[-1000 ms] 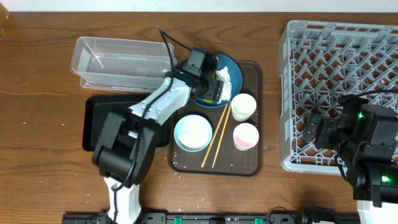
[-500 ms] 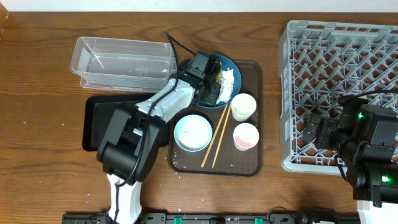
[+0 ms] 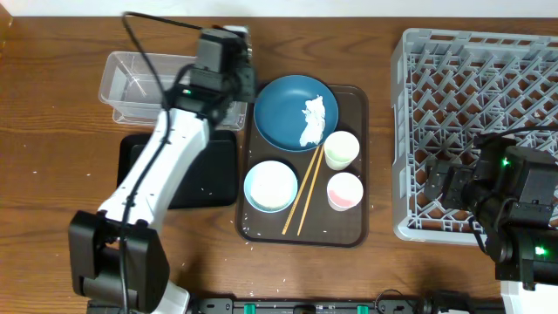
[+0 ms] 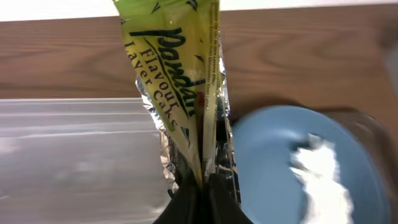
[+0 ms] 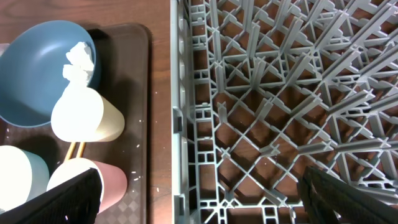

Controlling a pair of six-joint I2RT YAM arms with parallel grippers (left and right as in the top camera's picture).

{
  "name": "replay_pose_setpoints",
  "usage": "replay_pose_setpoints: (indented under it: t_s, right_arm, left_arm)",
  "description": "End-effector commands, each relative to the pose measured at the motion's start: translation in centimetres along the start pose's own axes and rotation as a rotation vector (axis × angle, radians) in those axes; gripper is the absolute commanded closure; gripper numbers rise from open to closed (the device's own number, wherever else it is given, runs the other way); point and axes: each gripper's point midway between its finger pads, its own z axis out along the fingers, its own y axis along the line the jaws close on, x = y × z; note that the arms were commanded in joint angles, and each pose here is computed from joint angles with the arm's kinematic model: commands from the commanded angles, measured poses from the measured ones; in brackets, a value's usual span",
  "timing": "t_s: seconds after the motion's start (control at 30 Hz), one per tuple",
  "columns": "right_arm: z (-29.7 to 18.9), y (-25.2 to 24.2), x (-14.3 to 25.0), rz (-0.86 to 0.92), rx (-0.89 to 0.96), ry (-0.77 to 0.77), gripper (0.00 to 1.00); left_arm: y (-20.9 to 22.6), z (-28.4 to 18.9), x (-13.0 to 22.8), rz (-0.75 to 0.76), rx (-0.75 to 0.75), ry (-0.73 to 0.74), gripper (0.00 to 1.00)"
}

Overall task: Sort waste into correct bins and load items into the dishwasher rack
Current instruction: 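Carry the wrapper to the clear plastic bin and release it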

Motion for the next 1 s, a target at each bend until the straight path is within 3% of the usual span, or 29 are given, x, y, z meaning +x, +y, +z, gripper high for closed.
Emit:
replay_pose_setpoints:
  t_s: [0.0, 0.13, 0.3, 0.5, 0.73, 0.97]
  right_arm:
    - [-0.6, 0.8, -0.6, -0.012, -0.025, -0.021, 0.01]
    - [-0.6, 0.8, -0.6, -0.012, -0.025, -0.021, 0.01]
    - [-0.6, 0.8, -0.6, -0.012, -0.025, -0.021, 0.01]
    - [-0.6, 0.8, -0.6, -0.012, -0.026, -0.022, 0.01]
    - [-0.6, 0.8, -0.6, -0.012, -0.025, -0.020, 0.01]
    - [-0.6, 0.8, -0.5, -0.011, -0.027, -0.015, 0.01]
  left_arm:
    - [3.5, 1.0, 0.6, -0.038, -0.083, 0.024, 0.83]
    - [5.5, 1.3, 0.8, -0.066, -0.113, 0.032, 0.47]
    - [3.7, 1.4, 1.0, -0.061, -0.035, 0.046, 0.35]
    - [-3.7, 1.2, 2.9, -0.002, 0.191, 0.111, 0.32]
    - [-10.5, 3.2, 6.4, 0.110, 0.276, 0.169, 0.28]
    - [-13.9, 7.6, 11.0, 0.166, 0.310, 0.245, 0.27]
